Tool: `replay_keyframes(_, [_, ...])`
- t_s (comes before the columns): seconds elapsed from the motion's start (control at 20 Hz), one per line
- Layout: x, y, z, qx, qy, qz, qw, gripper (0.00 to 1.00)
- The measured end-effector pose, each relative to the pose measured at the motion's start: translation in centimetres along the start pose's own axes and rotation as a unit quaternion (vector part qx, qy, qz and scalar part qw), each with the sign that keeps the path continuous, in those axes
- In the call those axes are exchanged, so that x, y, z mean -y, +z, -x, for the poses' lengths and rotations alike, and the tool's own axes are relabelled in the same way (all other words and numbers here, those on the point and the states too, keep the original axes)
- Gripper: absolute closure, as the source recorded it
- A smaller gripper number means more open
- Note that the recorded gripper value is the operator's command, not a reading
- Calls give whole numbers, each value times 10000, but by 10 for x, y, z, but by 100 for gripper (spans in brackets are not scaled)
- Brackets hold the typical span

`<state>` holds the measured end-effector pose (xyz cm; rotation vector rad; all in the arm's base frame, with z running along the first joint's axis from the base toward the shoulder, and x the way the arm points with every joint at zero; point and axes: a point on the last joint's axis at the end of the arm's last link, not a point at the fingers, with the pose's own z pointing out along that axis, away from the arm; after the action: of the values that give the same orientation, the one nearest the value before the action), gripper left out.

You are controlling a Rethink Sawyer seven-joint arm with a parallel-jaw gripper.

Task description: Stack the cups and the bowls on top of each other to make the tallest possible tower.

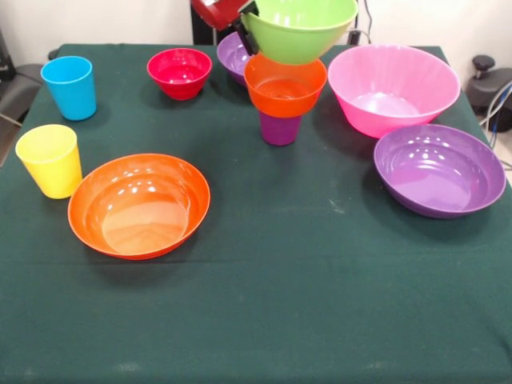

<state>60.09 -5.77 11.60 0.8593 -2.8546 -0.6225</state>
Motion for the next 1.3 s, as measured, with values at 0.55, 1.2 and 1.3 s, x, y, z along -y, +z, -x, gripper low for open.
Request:
replay_keyframes(0.55, [0, 10, 2, -6, 3, 103, 9999, 100])
replay_keyframes(1.2, [25, 6, 16, 196, 92, 0, 9998, 100])
replay_keyframes(1.3, [31, 3, 19, 240, 107, -53, 9996, 100])
